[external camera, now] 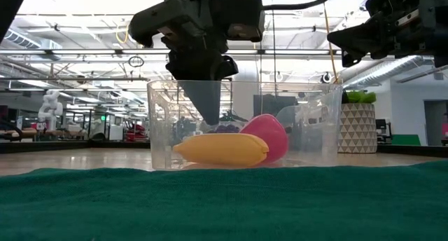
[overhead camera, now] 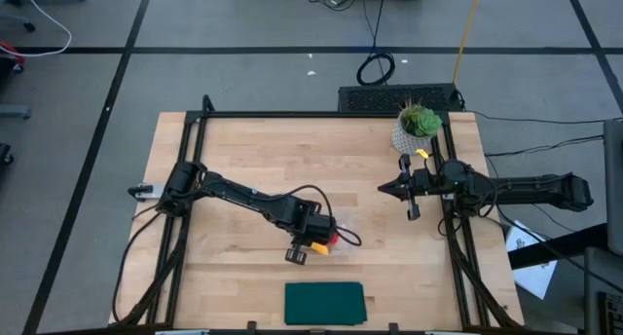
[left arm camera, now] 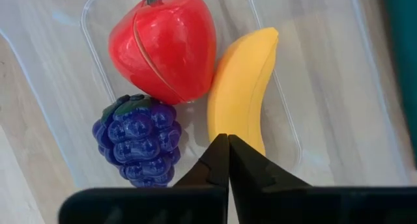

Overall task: Pick and placing Produce into tupperware
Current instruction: Return to Home Position

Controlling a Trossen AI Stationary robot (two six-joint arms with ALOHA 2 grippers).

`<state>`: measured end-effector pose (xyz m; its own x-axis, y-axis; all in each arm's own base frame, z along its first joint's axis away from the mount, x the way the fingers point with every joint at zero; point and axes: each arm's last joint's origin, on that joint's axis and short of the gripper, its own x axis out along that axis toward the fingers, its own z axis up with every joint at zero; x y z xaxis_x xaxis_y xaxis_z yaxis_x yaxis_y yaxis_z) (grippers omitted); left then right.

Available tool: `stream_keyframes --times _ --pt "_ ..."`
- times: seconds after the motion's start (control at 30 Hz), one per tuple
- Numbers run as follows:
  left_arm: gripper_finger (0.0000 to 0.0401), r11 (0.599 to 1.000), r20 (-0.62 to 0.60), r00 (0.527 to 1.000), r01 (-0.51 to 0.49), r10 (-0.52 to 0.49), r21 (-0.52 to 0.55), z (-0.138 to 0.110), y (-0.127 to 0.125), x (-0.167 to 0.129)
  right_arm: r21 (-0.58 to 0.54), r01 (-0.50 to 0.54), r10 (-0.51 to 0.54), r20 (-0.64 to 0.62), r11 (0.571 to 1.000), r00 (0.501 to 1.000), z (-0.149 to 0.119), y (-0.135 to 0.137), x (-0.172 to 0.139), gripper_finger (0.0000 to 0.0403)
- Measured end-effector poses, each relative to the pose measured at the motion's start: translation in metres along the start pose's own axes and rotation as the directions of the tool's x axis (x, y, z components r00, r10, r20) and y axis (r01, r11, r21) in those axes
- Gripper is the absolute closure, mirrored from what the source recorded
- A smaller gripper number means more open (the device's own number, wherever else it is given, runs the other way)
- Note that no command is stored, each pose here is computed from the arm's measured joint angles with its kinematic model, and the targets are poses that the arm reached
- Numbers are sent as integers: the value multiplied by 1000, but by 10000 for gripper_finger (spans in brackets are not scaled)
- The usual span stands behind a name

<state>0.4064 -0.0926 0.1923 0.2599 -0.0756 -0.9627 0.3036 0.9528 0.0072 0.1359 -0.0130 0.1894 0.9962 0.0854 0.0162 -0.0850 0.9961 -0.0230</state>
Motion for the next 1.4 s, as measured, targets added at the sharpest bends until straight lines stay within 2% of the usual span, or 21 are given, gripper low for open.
stream_keyframes --times 0.6,0.97,1.4 --pt "399 999 -48 999 -18 20 41 -4 0 -1 0 0 0 0 1000 1000 0 0 0 403" --pt "398 998 -32 999 -42 44 51 11 3 -34 5 0 0 0 1000 1000 0 0 0 403" --pt "396 999 -2 1000 -9 9 54 17 17 -49 7 0 0 0 1000 1000 0 0 0 403"
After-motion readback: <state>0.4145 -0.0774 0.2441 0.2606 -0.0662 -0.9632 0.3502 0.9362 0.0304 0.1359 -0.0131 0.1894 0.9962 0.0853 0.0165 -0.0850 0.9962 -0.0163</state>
